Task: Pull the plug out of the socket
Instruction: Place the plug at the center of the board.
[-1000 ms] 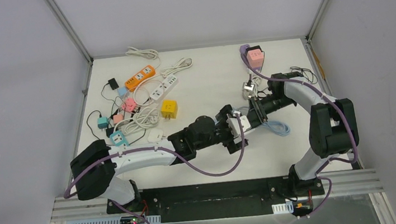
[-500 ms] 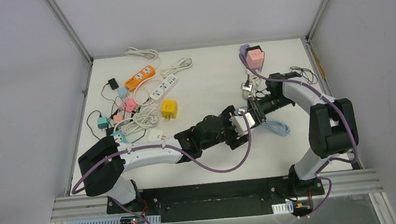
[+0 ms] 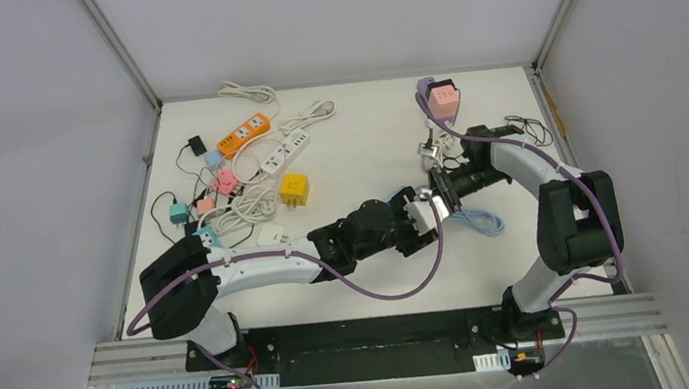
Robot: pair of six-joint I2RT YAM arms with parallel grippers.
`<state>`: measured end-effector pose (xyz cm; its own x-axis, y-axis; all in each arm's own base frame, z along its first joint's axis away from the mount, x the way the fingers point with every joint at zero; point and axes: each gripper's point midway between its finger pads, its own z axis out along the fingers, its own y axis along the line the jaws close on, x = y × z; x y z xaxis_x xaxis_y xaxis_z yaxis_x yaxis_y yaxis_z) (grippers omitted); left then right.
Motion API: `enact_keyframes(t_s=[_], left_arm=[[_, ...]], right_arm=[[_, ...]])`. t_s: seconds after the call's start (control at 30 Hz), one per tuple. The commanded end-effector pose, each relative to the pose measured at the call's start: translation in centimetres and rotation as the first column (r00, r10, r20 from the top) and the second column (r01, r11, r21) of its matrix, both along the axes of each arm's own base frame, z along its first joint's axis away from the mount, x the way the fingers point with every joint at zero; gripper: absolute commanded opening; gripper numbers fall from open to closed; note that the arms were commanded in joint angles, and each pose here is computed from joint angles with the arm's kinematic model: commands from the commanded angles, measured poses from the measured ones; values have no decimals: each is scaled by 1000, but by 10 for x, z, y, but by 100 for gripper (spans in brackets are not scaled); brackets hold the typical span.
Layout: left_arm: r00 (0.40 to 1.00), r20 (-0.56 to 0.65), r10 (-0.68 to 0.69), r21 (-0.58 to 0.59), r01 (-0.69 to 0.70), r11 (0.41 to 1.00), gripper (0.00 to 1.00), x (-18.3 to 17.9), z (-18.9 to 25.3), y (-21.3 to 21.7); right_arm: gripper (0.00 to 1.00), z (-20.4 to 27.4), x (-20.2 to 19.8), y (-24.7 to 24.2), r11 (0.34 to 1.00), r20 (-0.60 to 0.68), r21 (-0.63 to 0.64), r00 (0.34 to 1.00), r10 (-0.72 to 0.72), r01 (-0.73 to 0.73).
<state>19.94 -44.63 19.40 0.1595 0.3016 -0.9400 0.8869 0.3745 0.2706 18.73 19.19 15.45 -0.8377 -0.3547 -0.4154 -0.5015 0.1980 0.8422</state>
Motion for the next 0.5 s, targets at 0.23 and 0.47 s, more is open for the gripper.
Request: enact_keyframes(t_s=[0.23,0.47], left_arm=[[1000,1,-11,-49,11,999,0,-2,22,-8],[1000,-17,-11,-43,10,999,0,-4,19,-5]], right_arm=[[15,10,-1,10,999,-15,49,1000,-11,12],[79,10,-1,9,999,-27,26,999,-24,25]])
